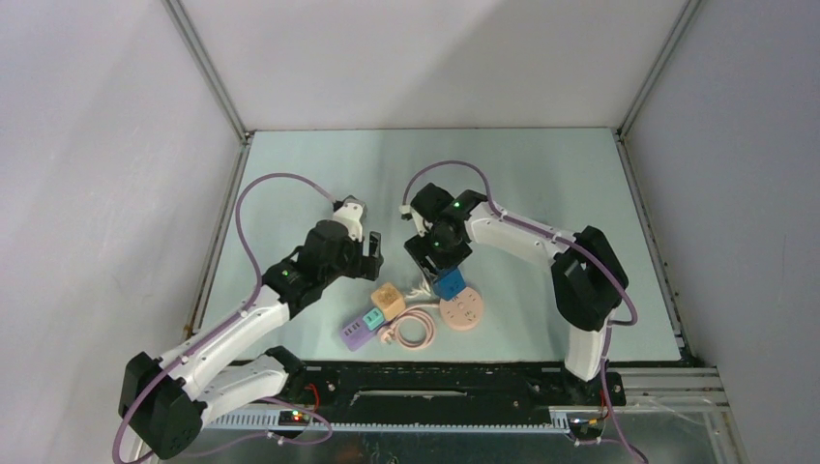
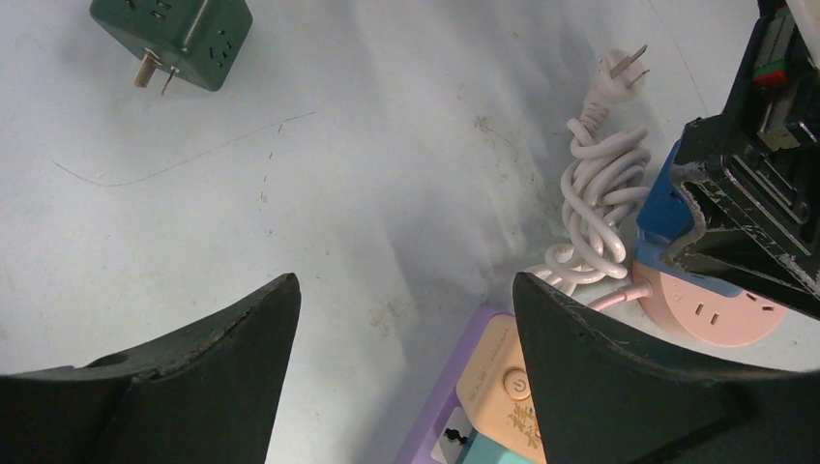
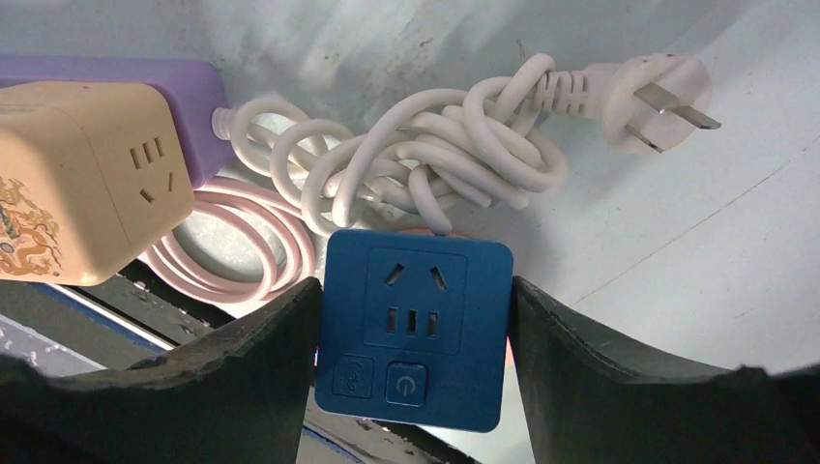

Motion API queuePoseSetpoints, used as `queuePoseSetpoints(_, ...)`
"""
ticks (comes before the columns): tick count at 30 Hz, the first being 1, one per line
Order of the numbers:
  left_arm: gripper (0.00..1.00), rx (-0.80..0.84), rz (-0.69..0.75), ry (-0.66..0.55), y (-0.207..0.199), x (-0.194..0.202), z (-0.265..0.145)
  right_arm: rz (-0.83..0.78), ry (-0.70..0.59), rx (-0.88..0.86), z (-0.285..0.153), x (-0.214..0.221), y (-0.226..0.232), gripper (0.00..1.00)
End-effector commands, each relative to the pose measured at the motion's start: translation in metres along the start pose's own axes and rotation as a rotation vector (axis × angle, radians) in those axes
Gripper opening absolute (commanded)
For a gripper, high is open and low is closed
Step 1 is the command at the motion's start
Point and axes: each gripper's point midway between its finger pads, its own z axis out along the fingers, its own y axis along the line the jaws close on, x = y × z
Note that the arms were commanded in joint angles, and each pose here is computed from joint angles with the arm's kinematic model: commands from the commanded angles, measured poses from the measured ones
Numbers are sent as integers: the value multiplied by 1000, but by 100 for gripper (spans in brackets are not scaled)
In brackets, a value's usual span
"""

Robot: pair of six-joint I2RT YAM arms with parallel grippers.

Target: Insert the plug

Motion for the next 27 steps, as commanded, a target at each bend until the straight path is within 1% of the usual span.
queuePoseSetpoints(1, 84, -18, 10, -12, 4, -2, 1, -10, 27, -8, -5, 1, 5, 70)
queuePoseSetpoints(3, 84, -22, 12, -12, 5, -2, 1, -7, 26, -6, -5, 3, 5, 67)
queuePoseSetpoints(5, 84, -24, 12, -14, 5, -3, 1, -5, 20, -7, -6, 3, 6, 59)
queuePoseSetpoints(9, 84, -24, 10, -19, 5, -5, 0, -2, -13, 8, -10, 4, 6, 37)
queuePoseSetpoints(11, 84, -21, 9, -21, 5, -6, 0, 5, -40, 22, -11, 5, 4, 24)
queuePoseSetpoints(13, 84, -18, 8, -20, 4, -6, 0, 13, -76, 47, -14, 8, 3, 12)
queuePoseSetpoints(15, 84, -15, 6, -23, 3, -7, 0, 25, -122, 76, -17, 10, 2, 2)
queuePoseSetpoints(16, 84, -14, 5, -22, 3, -6, 1, 32, -146, 95, -18, 11, 0, 0)
queuePoseSetpoints(23, 84, -6, 3, -13, 1, -3, 5, 35, -320, 202, -28, 22, 0, 0)
queuePoseSetpoints(27, 84, 3, 1, -9, -1, -2, 6, 70, -403, 248, -31, 32, -2, 0)
